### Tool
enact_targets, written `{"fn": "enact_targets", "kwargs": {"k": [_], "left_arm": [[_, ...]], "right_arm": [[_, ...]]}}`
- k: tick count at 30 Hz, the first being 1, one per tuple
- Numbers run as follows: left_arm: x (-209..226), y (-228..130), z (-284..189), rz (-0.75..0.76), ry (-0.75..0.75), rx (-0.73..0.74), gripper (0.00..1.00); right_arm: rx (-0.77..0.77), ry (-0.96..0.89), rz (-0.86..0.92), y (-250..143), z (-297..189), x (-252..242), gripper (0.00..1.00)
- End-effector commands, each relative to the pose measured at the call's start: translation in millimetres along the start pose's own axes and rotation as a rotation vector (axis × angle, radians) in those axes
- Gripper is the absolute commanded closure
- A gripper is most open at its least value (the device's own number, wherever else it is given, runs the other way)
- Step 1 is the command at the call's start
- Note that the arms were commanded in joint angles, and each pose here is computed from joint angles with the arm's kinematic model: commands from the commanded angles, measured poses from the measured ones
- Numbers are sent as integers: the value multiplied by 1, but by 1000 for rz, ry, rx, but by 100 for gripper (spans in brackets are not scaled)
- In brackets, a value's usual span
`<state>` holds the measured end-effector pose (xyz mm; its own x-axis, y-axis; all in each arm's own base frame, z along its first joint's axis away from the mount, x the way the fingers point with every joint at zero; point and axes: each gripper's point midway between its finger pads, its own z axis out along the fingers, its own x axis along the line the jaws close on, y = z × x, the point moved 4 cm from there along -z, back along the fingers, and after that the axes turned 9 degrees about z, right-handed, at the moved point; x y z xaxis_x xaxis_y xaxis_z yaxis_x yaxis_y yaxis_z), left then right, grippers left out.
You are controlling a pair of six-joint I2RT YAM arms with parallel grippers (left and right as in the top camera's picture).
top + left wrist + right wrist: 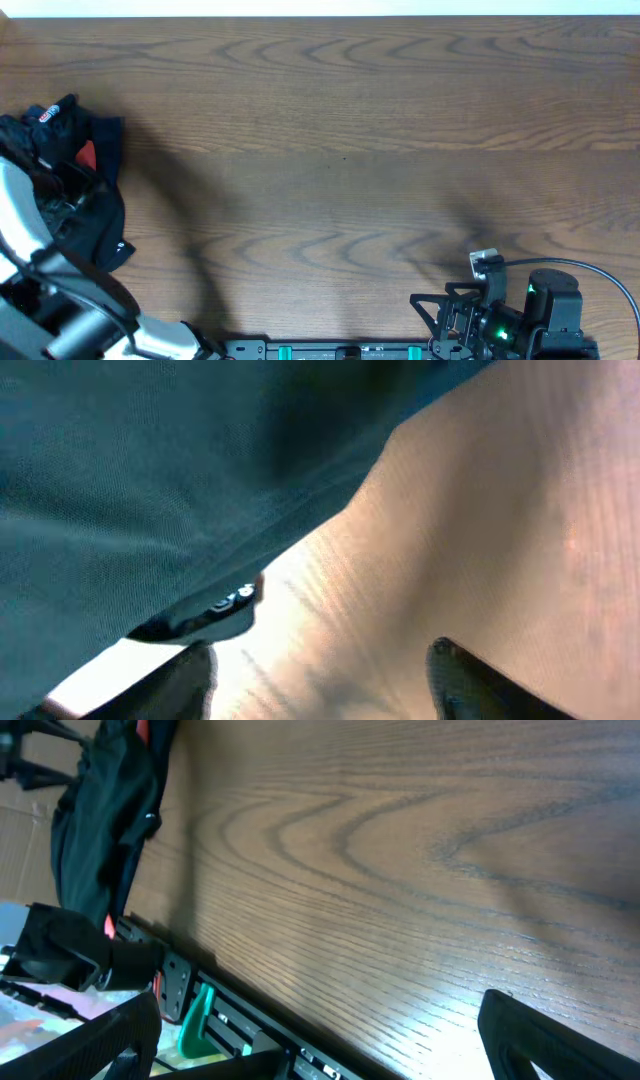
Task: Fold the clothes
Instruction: 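Lift the grasped black garment from the pile with the left gripper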
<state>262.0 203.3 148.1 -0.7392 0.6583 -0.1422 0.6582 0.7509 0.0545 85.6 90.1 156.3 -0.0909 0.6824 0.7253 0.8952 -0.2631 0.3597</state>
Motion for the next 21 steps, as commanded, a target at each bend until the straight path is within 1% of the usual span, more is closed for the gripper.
{"fn": "enact_targets", "kwargs": {"k": [1, 2, 4, 9, 16, 21], "left_arm": [[14, 0, 24, -12, 80, 80, 17], [16, 0, 30, -14, 86, 98, 11], [20, 0, 39, -21, 102, 123, 10], [33, 3, 51, -50, 122, 148, 10], [56, 9, 56, -114, 123, 142, 7], [58, 9, 62, -123, 123, 153, 6]], "right_arm": [[3, 14, -44, 0, -3, 5, 1], [6, 13, -41, -1, -3, 5, 1], [10, 11, -36, -2, -3, 4, 1], [19, 8, -27, -4, -3, 3, 1], [18, 8, -28, -4, -3, 3, 1], [18, 8, -29, -4, -3, 3, 1]]}}
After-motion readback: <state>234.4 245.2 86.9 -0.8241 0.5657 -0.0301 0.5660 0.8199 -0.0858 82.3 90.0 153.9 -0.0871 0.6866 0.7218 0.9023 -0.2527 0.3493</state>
